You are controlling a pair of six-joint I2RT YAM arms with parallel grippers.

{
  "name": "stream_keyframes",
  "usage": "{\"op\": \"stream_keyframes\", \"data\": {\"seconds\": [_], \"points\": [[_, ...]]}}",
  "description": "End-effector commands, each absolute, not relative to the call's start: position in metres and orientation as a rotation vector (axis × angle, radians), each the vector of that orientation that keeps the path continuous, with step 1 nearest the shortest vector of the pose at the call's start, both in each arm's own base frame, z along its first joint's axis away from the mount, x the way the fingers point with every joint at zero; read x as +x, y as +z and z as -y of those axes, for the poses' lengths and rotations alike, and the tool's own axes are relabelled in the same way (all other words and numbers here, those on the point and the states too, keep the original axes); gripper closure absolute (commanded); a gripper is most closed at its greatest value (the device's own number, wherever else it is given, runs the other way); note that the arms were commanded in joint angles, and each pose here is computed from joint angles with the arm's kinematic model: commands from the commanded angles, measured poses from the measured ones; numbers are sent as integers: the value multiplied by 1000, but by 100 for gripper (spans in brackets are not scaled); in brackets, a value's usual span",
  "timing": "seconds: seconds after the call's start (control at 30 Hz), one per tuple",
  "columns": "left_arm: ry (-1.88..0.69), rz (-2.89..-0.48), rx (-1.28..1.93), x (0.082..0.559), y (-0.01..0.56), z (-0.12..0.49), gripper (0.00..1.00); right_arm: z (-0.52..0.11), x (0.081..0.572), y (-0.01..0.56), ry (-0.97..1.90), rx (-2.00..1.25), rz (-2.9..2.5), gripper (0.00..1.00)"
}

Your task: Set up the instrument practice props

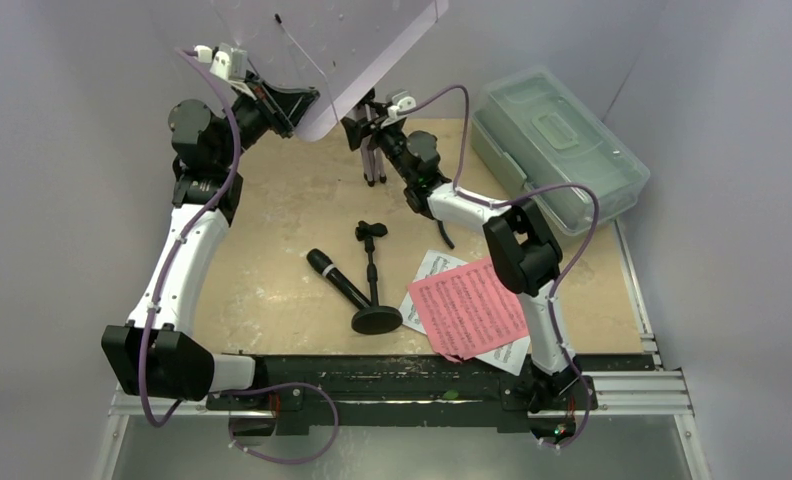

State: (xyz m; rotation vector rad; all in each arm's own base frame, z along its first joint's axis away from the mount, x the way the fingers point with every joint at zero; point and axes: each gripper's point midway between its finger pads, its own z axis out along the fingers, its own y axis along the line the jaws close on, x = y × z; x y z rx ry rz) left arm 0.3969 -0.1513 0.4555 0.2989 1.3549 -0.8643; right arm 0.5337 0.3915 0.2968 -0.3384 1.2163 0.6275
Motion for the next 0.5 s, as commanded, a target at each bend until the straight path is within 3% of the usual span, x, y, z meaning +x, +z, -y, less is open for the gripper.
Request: {"op": "stream_keyframes", "data": {"seconds": [0.0, 0.27, 0.33, 0.4, 0.47], "points": [[-1048, -1463, 273, 383, 441, 171, 100, -396, 535, 314, 609, -286, -1173, 22], [-1033, -1441, 275, 377, 456, 168, 99, -391, 523, 313, 673, -227, -1191, 84], [-1029, -1419, 283, 370, 464, 167, 78, -396, 520, 310, 692, -260, -1197, 100], [-1000, -1392, 321, 362, 477, 168, 59, -397, 520, 308, 704, -260, -1206, 100], [-919, -1405, 319, 362, 489, 160, 47, -399, 515, 313, 736, -272, -1187, 100]]}}
